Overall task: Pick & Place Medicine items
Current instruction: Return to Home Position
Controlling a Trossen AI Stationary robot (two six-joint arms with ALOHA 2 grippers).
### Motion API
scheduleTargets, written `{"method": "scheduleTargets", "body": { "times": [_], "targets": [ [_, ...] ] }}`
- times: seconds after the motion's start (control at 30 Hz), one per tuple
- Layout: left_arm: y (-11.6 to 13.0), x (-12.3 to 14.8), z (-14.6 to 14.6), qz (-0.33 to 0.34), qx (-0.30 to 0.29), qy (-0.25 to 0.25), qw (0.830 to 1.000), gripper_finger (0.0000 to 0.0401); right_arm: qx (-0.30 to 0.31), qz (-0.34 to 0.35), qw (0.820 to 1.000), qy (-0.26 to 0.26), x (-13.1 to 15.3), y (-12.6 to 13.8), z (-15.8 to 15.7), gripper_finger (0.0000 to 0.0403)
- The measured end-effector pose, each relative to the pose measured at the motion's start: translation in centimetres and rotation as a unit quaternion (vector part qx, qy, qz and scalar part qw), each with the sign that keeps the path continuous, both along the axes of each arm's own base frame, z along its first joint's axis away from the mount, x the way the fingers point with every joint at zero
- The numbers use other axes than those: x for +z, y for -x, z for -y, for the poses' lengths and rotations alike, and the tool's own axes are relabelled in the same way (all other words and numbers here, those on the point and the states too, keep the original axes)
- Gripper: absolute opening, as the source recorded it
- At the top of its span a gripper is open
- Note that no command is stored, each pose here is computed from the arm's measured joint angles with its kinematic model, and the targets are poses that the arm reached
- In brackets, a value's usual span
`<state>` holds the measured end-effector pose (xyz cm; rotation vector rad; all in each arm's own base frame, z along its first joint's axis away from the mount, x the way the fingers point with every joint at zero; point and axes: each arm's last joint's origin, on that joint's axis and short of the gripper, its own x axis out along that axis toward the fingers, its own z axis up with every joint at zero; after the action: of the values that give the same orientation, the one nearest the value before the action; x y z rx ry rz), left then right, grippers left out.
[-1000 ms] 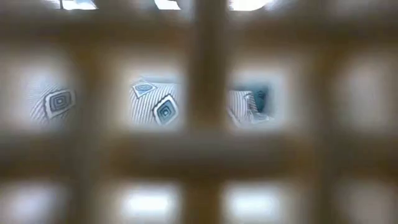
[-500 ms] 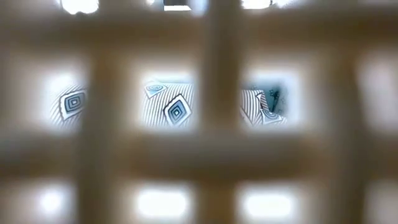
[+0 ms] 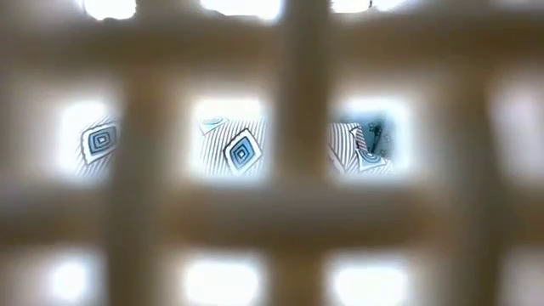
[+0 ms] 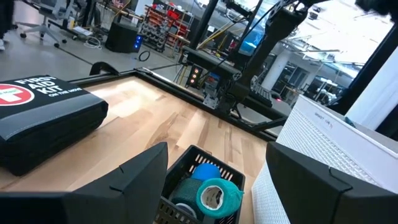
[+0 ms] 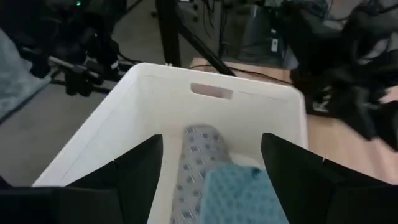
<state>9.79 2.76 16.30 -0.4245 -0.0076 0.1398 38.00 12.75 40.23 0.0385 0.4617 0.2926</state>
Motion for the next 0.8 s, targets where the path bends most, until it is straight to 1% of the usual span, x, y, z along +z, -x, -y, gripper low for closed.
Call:
{"method": "scheduleTargets", "body": {
  "times": [0.13,0.23,0.33,0.43,0.6,0.7,0.8],
  "targets": [
    [0.0,0.0,0.0,0.0,0.0,0.0,1.0,0.0276,0.004,-0.01,0.999,0.039,2.4,1.7,0.0,0.027],
    [0.0,0.0,0.0,-0.002,0.0,0.001,1.0,0.0276,-0.001,-0.026,0.997,0.072,2.8,2.8,-0.5,0.0268],
    [0.0,-0.1,0.0,-0.005,0.0,0.002,1.0,0.0276,-0.018,-0.029,0.996,0.077,3.3,4.3,-0.7,0.0267],
    [0.0,-0.1,0.0,-0.004,0.0,0.001,1.0,0.0276,-0.028,-0.019,0.997,0.075,3.9,6.0,-0.5,0.0267],
    [0.0,-0.1,0.0,-0.004,0.0,0.001,1.0,0.0276,-0.033,-0.018,0.996,0.076,3.1,8.3,0.1,0.0267],
    [0.0,-0.1,0.0,-0.004,0.0,0.001,1.0,0.0276,-0.037,0.001,0.997,0.069,2.7,10.3,1.0,0.0267],
    [0.0,-0.1,0.0,-0.004,0.0,0.001,1.0,0.0276,-0.042,0.031,0.997,0.062,1.7,12.1,1.8,0.0267]
  ]
}}
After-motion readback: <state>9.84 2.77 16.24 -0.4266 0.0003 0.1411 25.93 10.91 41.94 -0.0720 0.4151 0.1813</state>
